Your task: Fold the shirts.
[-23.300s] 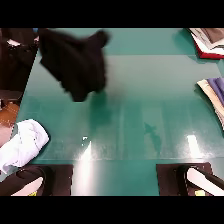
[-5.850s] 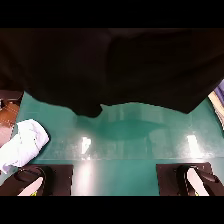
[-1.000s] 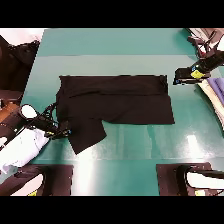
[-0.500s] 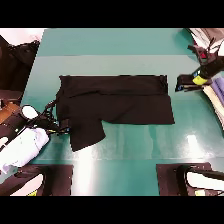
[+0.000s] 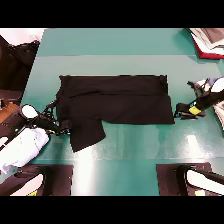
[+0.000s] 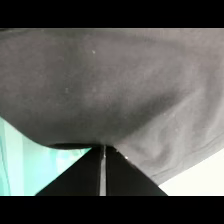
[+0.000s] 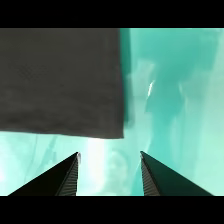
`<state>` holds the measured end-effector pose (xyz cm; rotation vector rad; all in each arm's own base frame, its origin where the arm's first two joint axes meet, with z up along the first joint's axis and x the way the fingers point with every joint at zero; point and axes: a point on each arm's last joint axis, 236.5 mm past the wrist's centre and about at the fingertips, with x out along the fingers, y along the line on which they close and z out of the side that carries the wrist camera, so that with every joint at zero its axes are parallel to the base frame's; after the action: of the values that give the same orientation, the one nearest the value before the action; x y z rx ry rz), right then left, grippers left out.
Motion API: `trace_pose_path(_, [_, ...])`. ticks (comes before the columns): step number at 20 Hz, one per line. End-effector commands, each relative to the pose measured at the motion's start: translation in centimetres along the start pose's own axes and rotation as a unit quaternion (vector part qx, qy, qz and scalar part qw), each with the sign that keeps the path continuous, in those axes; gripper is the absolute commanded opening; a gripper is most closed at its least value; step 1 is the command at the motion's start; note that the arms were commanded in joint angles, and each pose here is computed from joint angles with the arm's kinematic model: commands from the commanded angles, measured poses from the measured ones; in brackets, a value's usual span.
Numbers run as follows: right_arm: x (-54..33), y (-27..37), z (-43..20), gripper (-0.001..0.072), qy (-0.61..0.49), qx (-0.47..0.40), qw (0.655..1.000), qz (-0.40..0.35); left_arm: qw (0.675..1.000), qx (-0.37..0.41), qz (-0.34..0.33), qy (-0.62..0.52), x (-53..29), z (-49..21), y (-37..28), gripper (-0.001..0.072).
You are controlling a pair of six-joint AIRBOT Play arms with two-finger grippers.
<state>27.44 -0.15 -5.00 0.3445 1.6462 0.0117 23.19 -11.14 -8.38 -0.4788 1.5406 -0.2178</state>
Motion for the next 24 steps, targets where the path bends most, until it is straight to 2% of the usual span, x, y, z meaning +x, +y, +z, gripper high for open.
trace_pose_path(1, [3.0, -0.7, -0.7, 0.0433, 0.007, 0.019, 1.0, 0.015, 1.0, 0.001, -0.002, 0.0, 0.0, 0.0, -0.1, 0.0023])
trace_pose_path(8, [3.4, 1.0, 1.8, 0.0433, -0.04, 0.036, 0.997, 0.055, 1.0, 0.004, -0.003, -0.006, -0.3, 0.2, -0.3, 0.0023])
trace_pose_path(9, [3.4, 1.0, 1.9, 0.0413, -0.041, 0.036, 0.997, 0.054, 1.0, 0.004, -0.003, -0.006, -0.3, 0.2, -0.3, 0.0023])
trace_pose_path(10, [3.4, 1.0, 1.9, 0.0271, -0.042, 0.035, 0.997, 0.054, 1.0, 0.004, -0.003, -0.006, -0.3, 0.2, -0.3, 0.0023])
trace_pose_path(11, [3.4, 1.0, 1.9, 0.0094, -0.042, 0.028, 0.997, 0.054, 1.0, 0.004, -0.003, -0.006, -0.3, 0.2, -0.3, 0.0023])
trace_pose_path(12, [3.4, 1.1, 1.7, 0.002, -0.038, 0.017, 0.998, 0.054, 1.0, 0.005, -0.003, -0.006, -0.3, 0.2, -0.3, 0.0023])
trace_pose_path(19, [-3.0, -0.2, -2.6, 0.0018, -0.057, 0.013, 0.997, 0.048, 0.996, 0.079, -0.017, -0.035, -6.0, 0.9, -3.6, 0.0022])
trace_pose_path(24, [-7.4, -1.6, -6.2, 0.0016, -0.089, 0.049, 0.994, 0.051, 0.991, 0.107, -0.063, -0.049, -10.9, -3.5, -7.1, 0.0021])
